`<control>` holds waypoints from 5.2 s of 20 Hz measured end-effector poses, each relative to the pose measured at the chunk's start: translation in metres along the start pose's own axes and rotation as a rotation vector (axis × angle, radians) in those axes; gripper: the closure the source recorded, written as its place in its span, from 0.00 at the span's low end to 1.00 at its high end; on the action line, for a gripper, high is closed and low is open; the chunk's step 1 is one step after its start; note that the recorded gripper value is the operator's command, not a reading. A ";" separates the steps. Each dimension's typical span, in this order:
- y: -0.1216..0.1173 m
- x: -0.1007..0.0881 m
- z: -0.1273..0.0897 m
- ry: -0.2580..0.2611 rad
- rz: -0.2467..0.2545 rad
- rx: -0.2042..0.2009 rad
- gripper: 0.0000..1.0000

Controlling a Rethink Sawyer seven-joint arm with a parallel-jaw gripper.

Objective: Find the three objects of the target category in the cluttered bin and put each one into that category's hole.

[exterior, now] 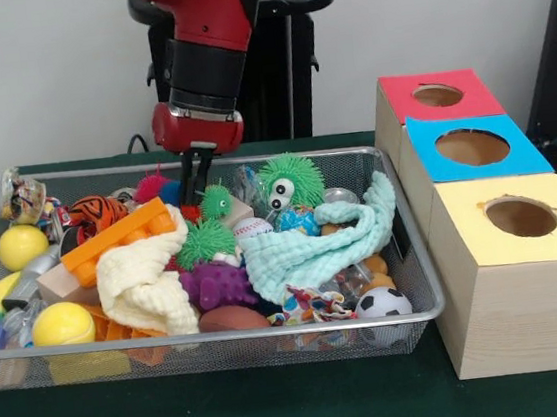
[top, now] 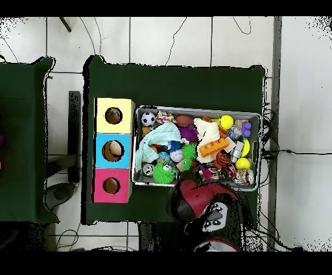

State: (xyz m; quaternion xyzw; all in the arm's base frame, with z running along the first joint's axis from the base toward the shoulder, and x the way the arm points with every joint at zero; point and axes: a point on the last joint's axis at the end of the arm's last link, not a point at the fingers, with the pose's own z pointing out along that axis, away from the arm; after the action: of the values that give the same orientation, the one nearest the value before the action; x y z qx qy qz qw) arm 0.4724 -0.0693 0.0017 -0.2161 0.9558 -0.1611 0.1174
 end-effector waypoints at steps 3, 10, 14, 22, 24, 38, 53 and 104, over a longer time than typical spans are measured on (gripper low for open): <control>0.003 0.003 -0.006 0.017 0.084 -0.036 1.00; 0.020 0.001 -0.018 0.057 0.190 -0.104 1.00; 0.038 0.003 -0.022 0.079 0.192 -0.136 1.00; 0.066 0.015 -0.018 0.107 0.189 -0.199 1.00; 0.067 0.015 -0.015 0.100 0.213 -0.223 1.00; 0.078 0.017 -0.020 -0.004 0.313 -0.307 1.00; 0.078 0.002 -0.095 -0.241 0.344 -0.278 1.00; 0.052 -0.138 0.019 -0.230 0.272 -0.150 1.00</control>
State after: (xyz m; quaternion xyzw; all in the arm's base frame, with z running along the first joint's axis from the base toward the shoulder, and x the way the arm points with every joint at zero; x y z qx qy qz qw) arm 0.5798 0.0323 -0.0130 -0.1101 0.9657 -0.0464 0.2303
